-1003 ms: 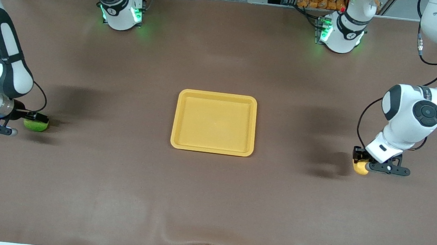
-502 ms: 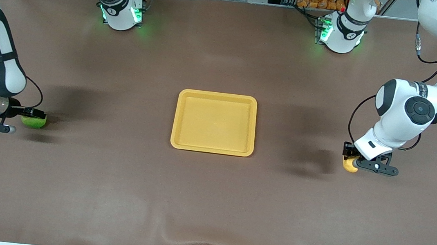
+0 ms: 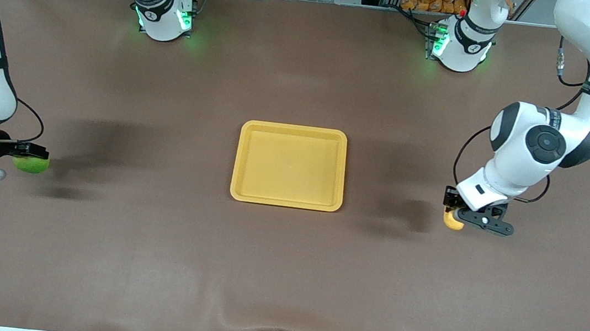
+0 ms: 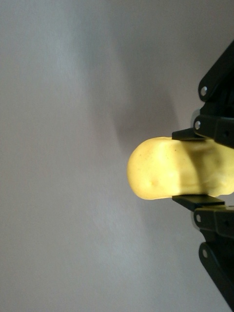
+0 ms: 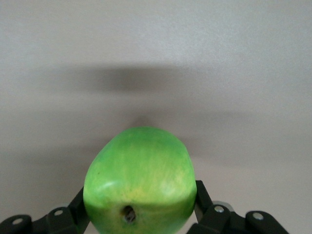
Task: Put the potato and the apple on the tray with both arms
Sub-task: 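Carry the yellow potato with the left gripper over the yellow tray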
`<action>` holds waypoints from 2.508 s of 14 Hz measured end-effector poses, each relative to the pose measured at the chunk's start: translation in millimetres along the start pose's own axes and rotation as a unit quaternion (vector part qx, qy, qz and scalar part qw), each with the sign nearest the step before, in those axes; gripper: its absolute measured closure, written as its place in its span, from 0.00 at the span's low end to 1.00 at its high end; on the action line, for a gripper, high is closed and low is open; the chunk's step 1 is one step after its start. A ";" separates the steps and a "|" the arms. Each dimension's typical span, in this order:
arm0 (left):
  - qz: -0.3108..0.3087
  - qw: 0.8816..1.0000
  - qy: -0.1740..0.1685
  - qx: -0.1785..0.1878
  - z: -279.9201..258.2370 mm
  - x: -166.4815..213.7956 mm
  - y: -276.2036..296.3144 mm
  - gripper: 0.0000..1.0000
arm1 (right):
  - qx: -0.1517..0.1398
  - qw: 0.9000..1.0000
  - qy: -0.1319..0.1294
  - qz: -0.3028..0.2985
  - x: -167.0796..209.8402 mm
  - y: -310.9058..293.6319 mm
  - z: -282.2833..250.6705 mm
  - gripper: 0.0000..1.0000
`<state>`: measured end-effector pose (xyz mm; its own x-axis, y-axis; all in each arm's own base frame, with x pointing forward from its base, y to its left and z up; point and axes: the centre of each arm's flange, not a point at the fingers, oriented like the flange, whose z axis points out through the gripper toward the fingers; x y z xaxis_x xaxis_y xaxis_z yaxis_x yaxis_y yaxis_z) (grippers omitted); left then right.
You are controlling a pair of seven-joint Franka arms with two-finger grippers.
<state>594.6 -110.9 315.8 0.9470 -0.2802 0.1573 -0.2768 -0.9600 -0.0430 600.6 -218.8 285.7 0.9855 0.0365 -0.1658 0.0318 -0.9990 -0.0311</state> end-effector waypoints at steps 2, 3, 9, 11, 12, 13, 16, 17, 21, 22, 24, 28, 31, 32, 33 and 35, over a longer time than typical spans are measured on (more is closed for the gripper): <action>0.012 1.000 0.005 -0.003 -4.7 5.9 17.1 0.54 | 0.001 1.000 -0.009 -0.003 2.6 -3.1 -25.6 0.16; 0.018 1.000 0.008 -0.004 -6.7 8.9 25.0 0.54 | 0.002 1.000 -0.012 -0.004 4.1 -4.3 -39.7 0.16; 0.031 0.999 0.022 -0.019 -9.5 30.7 91.7 0.54 | 0.001 1.000 -0.013 -0.017 6.2 -22.1 -98.2 0.16; 0.028 0.999 0.023 -0.027 -5.5 36.5 120.3 0.54 | -0.001 1.000 -0.009 -0.023 1.4 -32.7 -118.2 0.16; 0.021 0.999 0.023 -0.030 -3.7 38.2 135.4 0.54 | 0.000 1.000 -0.007 -0.025 -1.9 -38.5 -129.0 0.16; 0.011 0.999 0.019 -0.034 -1.5 39.1 150.6 0.54 | 0.005 1.000 -0.004 -0.026 -5.3 -45.4 -140.1 0.16; -0.018 0.999 -0.001 -0.040 5.1 43.0 197.2 0.54 | 0.023 0.999 0.004 -0.029 -16.0 -64.8 -168.8 0.16; -0.026 0.999 -0.005 -0.042 7.0 45.3 213.6 0.54 | 0.024 0.999 0.006 -0.030 -19.5 -68.5 -176.5 0.16; -0.033 0.998 -0.010 -0.053 18.5 52.2 263.8 0.54 | 0.027 0.999 -0.001 -0.026 -28.5 -77.7 -192.8 0.16; -0.039 0.998 -0.013 -0.054 23.1 51.3 273.2 0.54 | 0.027 0.999 -0.001 -0.024 -27.7 -83.2 -195.9 0.16; -0.061 0.996 -0.019 -0.056 30.8 47.5 293.6 0.54 | 0.025 1.000 -0.005 -0.014 -23.8 -103.0 -200.5 0.16; -0.089 0.994 -0.039 -0.052 45.2 34.2 321.9 0.54 | 0.019 1.000 -0.011 0.006 -16.5 -145.9 -203.2 0.16; -0.093 0.993 -0.055 -0.045 57.9 27.8 325.3 0.54 | 0.016 1.000 -0.015 0.021 -13.8 -169.3 -202.8 0.16; -0.099 0.992 -0.060 -0.043 63.2 25.8 326.3 0.54 | 0.015 0.999 -0.017 0.025 -13.2 -177.6 -202.6 0.16; -0.108 0.991 -0.065 -0.041 69.0 23.0 328.9 0.54 | 0.017 0.999 -0.017 0.030 -12.6 -186.3 -203.0 0.16; -0.124 0.989 -0.074 -0.038 78.8 15.3 339.3 0.54 | 0.025 0.999 -0.016 0.038 -12.1 -203.1 -204.9 0.16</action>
<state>528.0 -441.1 225.9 0.9992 -0.0396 0.0075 -0.0400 -0.9978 0.0531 616.4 -21.5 496.0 0.9787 -0.0387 -0.2016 -0.0530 -0.9964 -0.0658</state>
